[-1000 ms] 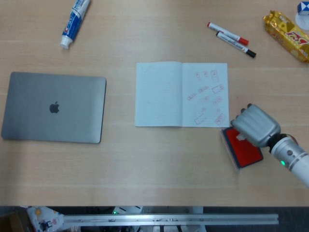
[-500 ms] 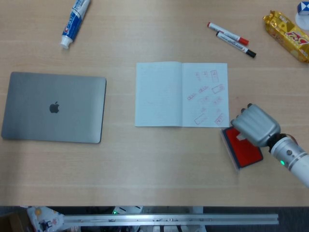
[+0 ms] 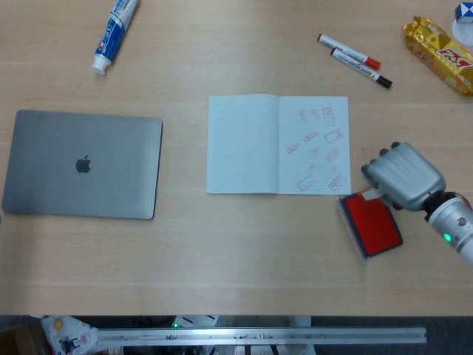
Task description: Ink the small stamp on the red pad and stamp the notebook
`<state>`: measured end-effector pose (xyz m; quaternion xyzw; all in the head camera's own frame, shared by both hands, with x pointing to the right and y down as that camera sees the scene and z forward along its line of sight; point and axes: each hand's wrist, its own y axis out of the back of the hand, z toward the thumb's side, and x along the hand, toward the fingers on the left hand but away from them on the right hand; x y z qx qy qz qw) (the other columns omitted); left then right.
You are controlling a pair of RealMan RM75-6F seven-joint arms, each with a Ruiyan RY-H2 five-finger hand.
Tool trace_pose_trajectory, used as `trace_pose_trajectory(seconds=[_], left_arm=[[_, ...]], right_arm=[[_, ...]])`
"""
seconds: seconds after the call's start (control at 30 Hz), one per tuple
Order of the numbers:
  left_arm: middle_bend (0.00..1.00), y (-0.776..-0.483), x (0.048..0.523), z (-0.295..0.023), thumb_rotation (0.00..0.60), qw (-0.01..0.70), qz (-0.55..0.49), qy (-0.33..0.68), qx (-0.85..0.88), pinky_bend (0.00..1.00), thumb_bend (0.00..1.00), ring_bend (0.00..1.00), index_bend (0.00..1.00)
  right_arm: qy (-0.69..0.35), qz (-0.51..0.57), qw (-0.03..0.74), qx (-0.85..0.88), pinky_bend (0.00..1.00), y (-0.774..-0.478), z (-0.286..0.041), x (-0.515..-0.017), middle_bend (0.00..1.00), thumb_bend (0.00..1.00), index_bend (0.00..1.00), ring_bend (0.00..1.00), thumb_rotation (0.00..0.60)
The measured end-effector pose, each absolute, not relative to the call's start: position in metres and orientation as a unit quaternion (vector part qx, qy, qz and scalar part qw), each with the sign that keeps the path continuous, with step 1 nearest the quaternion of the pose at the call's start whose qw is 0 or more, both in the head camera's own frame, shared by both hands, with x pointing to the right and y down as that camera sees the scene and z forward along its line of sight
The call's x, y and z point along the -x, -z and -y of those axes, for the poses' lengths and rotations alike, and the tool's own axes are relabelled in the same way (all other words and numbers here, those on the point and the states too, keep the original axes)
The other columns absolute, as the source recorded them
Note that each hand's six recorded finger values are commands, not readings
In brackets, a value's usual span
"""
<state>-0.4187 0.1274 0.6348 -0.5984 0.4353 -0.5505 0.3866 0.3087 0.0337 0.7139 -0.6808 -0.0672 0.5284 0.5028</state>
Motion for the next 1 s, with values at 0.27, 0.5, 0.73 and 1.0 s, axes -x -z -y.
trace_pose_trajectory(seconds=[0.27,0.5,0.73,1.0], left_arm=[[0.11,-0.63,0.415,-0.126,0.6,0.39,-0.432,0.549,0.6,0.23,0.24,0.25,0.15],[0.11,-0.63,0.416,-0.128,0.6,0.387,-0.432,0.552,0.599,0.23,0.24,0.25,0.15],[0.11,-0.628,0.419,-0.129,0.6,0.387,-0.433,0.553,0.597,0.23,0.24,0.25,0.15],[0.11,-0.628,0.42,-0.131,0.6,0.385,-0.431,0.554,0.599,0.23,0.24,0.25,0.15]], right_arm=[[-0.514,0.115,0.489,0.695,0.47,-0.691,0.003,-0.29,0.63,0.54,0.78,0.49,0.6],[-0.507,0.117,0.481,0.706,0.47,-0.688,0.02,-0.266,0.63,0.54,0.79,0.49,0.6],[-0.498,0.107,0.478,0.715,0.47,-0.692,0.022,-0.237,0.64,0.54,0.79,0.49,0.6],[-0.491,0.087,0.484,0.719,0.47,-0.698,0.018,-0.213,0.64,0.54,0.79,0.49,0.6]])
